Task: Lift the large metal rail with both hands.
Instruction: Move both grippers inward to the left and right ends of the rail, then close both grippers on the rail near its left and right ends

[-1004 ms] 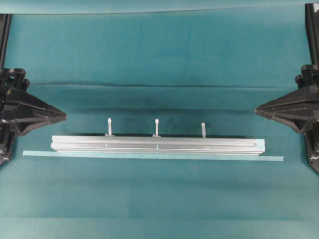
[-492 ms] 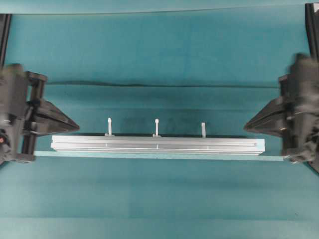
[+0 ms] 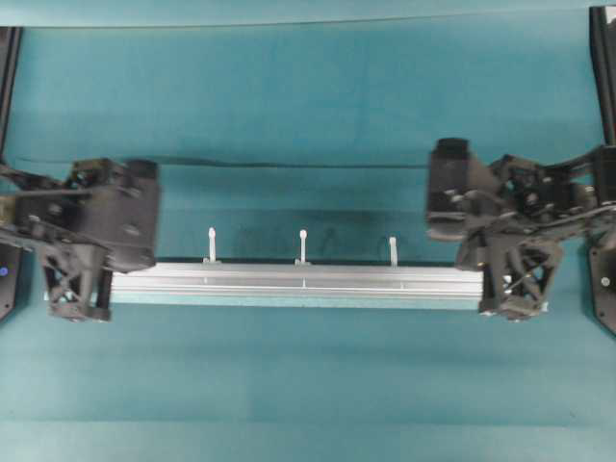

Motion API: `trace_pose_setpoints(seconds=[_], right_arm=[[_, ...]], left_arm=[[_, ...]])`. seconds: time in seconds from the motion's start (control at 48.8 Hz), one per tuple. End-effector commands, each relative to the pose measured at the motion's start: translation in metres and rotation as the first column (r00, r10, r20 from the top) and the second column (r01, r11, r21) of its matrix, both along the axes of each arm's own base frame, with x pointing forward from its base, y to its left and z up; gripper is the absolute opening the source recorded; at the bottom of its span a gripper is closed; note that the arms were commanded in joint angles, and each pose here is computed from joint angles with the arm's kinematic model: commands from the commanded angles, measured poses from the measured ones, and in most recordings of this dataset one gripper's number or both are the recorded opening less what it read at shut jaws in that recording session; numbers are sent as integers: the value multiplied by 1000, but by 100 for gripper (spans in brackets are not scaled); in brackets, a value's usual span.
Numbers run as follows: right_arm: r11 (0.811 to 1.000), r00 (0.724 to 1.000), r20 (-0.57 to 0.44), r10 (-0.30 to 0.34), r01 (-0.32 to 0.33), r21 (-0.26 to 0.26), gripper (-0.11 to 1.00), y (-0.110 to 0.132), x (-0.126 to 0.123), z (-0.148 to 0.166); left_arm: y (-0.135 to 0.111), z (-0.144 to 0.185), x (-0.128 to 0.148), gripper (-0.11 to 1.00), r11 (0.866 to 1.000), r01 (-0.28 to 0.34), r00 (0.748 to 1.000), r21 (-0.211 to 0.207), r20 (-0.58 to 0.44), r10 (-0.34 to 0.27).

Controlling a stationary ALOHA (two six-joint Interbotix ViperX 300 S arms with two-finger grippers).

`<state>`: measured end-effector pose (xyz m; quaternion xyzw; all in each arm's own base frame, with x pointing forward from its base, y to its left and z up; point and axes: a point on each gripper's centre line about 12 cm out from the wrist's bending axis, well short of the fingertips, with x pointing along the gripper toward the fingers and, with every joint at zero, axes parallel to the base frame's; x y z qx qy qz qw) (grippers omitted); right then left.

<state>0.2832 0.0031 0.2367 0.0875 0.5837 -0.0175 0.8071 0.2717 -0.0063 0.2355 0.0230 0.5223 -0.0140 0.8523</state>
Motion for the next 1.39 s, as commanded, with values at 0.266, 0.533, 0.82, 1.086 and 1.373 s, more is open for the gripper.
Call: trace_pose_setpoints(seconds=[0.266,0.533,0.82,1.086,1.373], right_arm=[[997,996,-43,76,-77,-30,0,6,13,-19],[997,998,-8,61,-62,-35,15,5,14,-24],[998,999,-19,50,-51,-43,89,3,8,-40],[996,998,-14,55,-56,-63,96,1,9,-46],[997,999,9,51,-51,-66,96,0,16,-63]], left_arm=[[0,-5,15,-2,1000,-8,1000,-1,-21,8],[1,-7,17,-2,999,-48,999,-22,16,48],[2,-23,12,23,995,-89,996,-37,-32,88],[3,-47,13,95,995,-91,994,-33,-66,89],[4,-80,28,99,995,-96,994,-37,-49,94]])
